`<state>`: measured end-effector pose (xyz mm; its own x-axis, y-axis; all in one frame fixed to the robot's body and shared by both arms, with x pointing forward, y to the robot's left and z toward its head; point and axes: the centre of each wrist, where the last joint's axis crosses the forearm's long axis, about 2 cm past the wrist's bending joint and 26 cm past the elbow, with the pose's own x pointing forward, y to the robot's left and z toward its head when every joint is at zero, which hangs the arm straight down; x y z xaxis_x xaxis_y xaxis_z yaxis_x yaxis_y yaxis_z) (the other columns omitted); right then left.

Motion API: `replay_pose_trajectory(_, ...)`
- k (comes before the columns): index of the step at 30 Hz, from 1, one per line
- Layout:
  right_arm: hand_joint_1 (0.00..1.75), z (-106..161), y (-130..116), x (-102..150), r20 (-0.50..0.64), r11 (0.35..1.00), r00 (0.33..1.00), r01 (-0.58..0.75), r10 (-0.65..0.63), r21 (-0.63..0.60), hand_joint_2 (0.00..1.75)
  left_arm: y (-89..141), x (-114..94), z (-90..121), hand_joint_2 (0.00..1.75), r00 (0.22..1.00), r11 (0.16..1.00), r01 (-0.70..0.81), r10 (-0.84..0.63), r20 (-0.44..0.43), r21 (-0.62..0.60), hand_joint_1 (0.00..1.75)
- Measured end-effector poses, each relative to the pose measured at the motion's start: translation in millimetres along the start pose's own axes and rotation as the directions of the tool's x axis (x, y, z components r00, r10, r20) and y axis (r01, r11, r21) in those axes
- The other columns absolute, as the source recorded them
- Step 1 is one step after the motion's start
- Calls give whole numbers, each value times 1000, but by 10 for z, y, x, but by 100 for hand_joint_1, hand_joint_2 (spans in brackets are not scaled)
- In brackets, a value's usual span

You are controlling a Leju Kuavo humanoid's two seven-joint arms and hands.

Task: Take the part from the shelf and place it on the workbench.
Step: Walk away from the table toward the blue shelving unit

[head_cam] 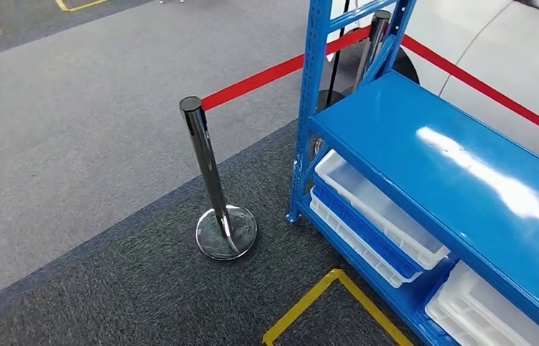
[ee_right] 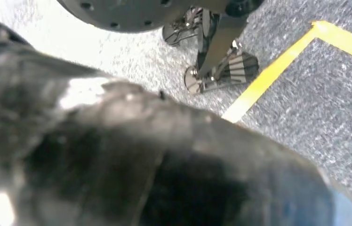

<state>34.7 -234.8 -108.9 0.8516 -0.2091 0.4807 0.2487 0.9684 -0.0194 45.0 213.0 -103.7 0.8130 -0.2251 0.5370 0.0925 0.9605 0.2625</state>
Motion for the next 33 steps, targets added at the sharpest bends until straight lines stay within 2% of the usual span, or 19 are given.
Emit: replay_pose_trajectory(33,0,-4,-4,7,3,1000,1000,-11,11,9,0,-3,0,1,0,1000,1000,-3,3,-1,-2,0)
